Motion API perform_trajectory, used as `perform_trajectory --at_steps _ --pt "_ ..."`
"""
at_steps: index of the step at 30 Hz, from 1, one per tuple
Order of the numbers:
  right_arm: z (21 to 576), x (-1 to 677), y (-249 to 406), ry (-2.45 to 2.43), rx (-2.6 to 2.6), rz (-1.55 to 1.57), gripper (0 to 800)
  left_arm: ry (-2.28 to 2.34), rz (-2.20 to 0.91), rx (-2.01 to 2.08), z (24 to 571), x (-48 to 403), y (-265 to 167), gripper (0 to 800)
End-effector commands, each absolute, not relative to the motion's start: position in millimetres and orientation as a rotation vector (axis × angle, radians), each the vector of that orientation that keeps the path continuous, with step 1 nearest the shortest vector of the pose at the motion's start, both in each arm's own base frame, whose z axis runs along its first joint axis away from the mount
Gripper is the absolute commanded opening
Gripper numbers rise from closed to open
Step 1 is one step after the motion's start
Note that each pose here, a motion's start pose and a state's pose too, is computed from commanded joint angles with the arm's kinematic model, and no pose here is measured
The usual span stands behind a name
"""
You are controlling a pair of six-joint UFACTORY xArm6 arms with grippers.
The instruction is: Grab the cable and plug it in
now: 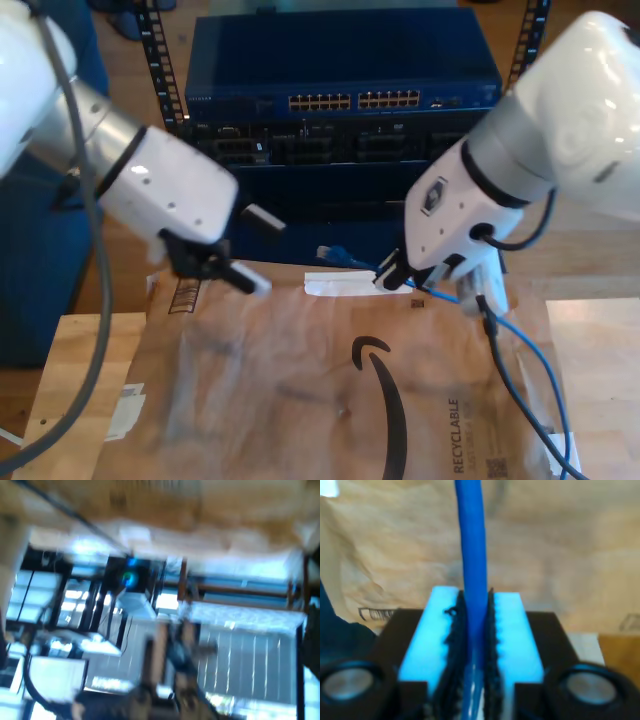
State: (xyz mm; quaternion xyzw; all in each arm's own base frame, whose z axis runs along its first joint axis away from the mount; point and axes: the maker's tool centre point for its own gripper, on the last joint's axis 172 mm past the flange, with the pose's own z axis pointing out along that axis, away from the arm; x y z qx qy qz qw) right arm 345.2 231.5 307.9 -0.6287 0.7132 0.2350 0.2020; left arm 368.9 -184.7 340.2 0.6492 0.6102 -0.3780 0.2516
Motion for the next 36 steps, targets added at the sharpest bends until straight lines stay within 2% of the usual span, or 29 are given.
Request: perform_trajectory --at_steps 6,13,18,20,24,27,36 --pt "343.7 361.8 210.1 1.898 -1.560 0.790 9 1.520 -1.020 1.717 377.3 384.2 -200.6 799" --pt "355.3 358.2 222.0 1.810 -1.564 0.837 10 1.393 -1.221 1.599 424.4 365.2 -224.9 795" --pt "358.0 352.0 230.7 1.772 -1.542 0.900 11 1.489 -1.292 1.545 414.3 368.6 -223.0 795" --pt "358.0 351.3 231.4 1.771 -1.544 0.902 12 1.569 -1.327 1.463 404.8 382.1 -208.4 794" --pt "359.3 351.5 231.8 1.768 -1.546 0.899 14 1.592 -1.343 1.433 399.9 386.7 -200.8 759" --pt "360.7 352.1 232.4 1.765 -1.548 0.897 16 1.595 -1.352 1.432 397.8 384.8 -200.9 683" --pt "360.2 351.2 234.1 1.763 -1.552 0.900 16 1.543 -1.432 1.476 405.6 362.4 -206.5 670"
